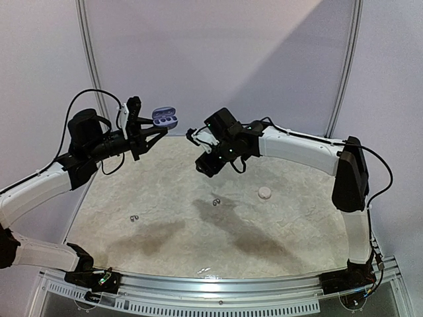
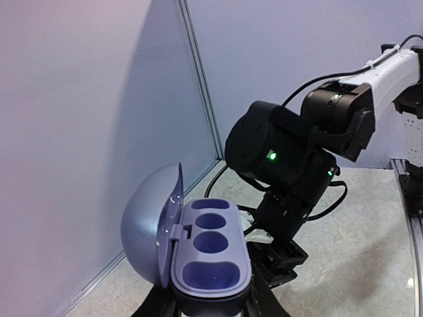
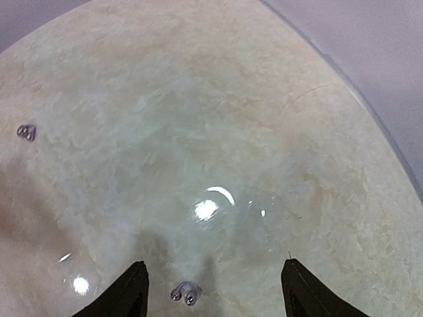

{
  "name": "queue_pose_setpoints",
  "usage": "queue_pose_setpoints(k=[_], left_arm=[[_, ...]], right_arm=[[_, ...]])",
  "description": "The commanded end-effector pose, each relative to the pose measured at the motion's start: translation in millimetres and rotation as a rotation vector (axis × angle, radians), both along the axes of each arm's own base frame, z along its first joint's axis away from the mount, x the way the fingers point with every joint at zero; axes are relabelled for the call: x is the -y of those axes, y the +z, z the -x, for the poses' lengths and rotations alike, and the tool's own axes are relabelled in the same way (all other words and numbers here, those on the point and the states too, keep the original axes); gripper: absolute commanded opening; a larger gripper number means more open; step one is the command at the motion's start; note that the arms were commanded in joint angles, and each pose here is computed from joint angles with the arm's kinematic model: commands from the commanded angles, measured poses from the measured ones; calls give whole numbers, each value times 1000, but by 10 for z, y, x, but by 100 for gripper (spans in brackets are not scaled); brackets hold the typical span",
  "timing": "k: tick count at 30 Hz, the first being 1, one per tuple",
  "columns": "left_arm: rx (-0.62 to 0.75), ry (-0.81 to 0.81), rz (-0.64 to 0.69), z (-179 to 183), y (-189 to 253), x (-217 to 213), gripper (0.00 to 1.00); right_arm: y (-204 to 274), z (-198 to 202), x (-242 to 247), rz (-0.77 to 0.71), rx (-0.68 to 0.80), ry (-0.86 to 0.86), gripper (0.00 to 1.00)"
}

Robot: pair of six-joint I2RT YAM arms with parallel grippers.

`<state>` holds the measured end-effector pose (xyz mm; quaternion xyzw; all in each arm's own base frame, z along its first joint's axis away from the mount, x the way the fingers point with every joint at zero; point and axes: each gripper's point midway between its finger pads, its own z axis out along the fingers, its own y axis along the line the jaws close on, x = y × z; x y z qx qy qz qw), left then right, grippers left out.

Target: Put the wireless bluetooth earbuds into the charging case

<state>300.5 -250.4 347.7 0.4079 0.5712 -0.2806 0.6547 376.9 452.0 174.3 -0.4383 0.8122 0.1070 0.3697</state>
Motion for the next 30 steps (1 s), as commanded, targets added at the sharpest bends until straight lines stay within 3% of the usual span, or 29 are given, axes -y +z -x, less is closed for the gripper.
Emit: queue_pose_setpoints(k=[1, 9, 22, 30], left_arm=[[-3, -22, 4, 72, -16, 27, 0], [-13, -31, -4, 99, -44, 43, 0], [-18, -25, -9, 82, -54, 43, 0], [-21, -24, -11, 84, -63, 40, 0]], right_arm=[[-738, 357, 190, 35, -428, -136, 63], [-1186, 306, 279, 117, -511, -263, 50], [-1455, 366, 390, 163, -546, -314, 25], [-1516, 359, 420, 181, -542, -324, 23]])
